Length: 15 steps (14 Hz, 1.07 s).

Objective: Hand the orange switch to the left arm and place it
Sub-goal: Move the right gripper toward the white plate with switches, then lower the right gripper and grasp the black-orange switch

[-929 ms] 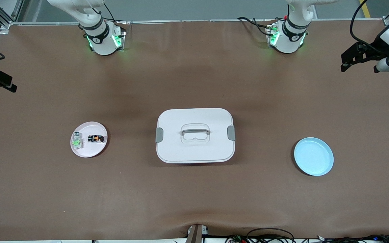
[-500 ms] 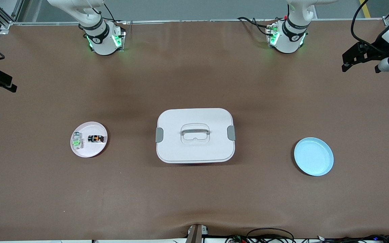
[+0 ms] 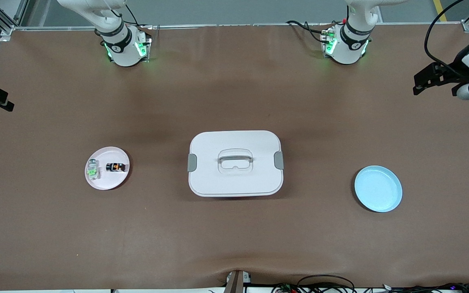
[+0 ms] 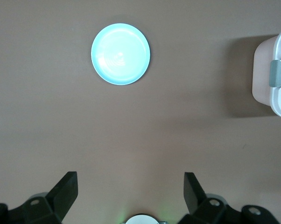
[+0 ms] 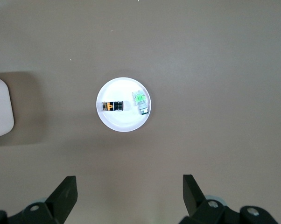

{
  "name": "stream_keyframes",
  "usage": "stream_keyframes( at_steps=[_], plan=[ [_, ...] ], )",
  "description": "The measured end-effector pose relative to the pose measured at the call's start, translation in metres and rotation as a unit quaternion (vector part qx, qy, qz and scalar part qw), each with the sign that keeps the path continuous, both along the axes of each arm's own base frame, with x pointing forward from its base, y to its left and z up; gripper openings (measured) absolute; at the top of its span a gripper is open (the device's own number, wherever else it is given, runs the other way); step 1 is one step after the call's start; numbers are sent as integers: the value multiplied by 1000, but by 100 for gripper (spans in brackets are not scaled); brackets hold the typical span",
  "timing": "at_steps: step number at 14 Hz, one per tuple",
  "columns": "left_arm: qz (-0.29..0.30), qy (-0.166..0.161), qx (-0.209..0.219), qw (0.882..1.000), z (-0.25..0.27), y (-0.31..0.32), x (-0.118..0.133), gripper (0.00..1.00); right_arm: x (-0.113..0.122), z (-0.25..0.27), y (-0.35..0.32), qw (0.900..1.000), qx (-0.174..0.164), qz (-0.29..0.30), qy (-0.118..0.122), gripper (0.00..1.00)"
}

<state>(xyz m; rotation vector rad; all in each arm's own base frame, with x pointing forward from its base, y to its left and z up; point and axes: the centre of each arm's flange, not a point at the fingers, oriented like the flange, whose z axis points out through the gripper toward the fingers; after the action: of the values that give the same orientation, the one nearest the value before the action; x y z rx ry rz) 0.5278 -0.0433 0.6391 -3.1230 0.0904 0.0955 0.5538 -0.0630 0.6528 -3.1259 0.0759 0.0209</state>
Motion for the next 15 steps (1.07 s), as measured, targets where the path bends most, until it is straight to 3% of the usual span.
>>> stream_keyframes(
  at_steps=[6,10,15],
  plan=[
    [0,9,0,1000,-10,-2,5,100,4,-16,4,1000,1,2,8,100],
    [-1,10,0,1000,-11,-3,6,100,18,-97,7,1000,16,-5,6,100],
    [-1,12,0,1000,-12,-3,6,100,16,-183,18,999,43,-16,1,100]
  ],
)
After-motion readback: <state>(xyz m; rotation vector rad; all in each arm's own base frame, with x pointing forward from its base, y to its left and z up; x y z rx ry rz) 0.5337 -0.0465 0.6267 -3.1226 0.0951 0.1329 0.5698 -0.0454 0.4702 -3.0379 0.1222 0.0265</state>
